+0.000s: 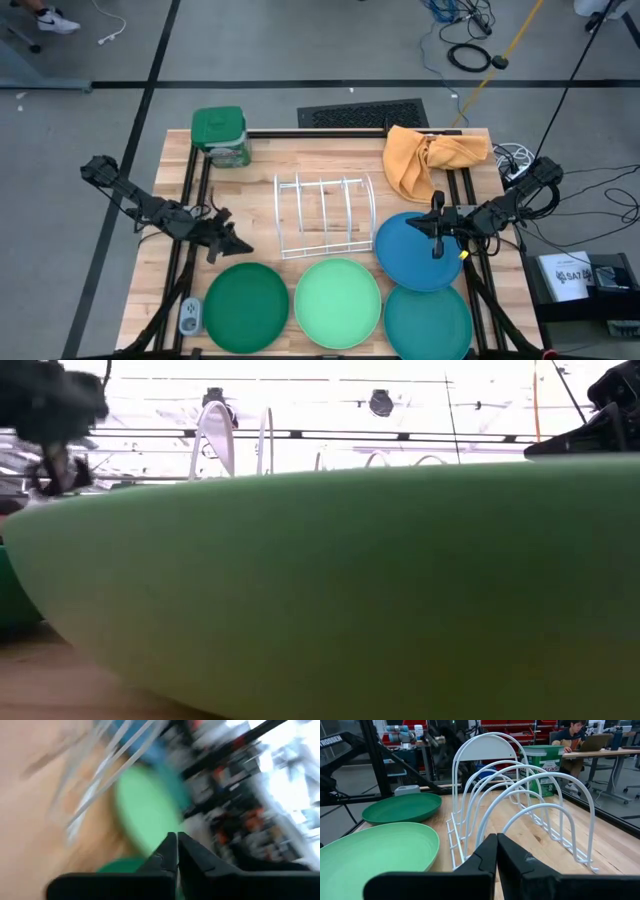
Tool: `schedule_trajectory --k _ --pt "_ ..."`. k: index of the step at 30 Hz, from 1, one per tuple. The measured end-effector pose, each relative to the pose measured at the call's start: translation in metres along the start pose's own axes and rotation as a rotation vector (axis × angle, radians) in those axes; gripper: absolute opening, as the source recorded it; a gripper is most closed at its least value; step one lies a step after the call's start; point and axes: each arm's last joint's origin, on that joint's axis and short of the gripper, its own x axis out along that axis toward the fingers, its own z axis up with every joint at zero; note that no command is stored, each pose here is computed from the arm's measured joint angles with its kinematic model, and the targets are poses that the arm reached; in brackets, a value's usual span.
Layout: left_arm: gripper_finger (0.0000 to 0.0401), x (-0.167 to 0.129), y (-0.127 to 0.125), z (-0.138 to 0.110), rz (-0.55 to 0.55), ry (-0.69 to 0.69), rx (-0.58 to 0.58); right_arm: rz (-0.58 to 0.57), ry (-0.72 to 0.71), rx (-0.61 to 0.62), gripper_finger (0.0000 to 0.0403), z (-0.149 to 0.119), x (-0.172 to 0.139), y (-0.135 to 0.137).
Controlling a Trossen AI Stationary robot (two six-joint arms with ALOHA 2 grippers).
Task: Sort dishes
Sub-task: Put the green plate in the dish rack
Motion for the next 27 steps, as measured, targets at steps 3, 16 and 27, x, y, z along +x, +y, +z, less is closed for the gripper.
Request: schedule_trajectory --k 3,16,27 --pt "0.0059 0.000 -0.013 0.010 -0.111 -0.129 0.066 0.000 0.000 0.000 0.0004 0.000 0.000 0.000" --pt "0.0187 0.011 -0.014 -0.002 0.107 0.236 0.296 -0.001 -0.088 -0.034 0.0004 0.011 0.000 0.001" --pt "0.0194 0.033 -0.023 -0.003 0.364 0.564 0.410 0.016 -0.153 0.132 0.0004 0.019 -0.001 0.001"
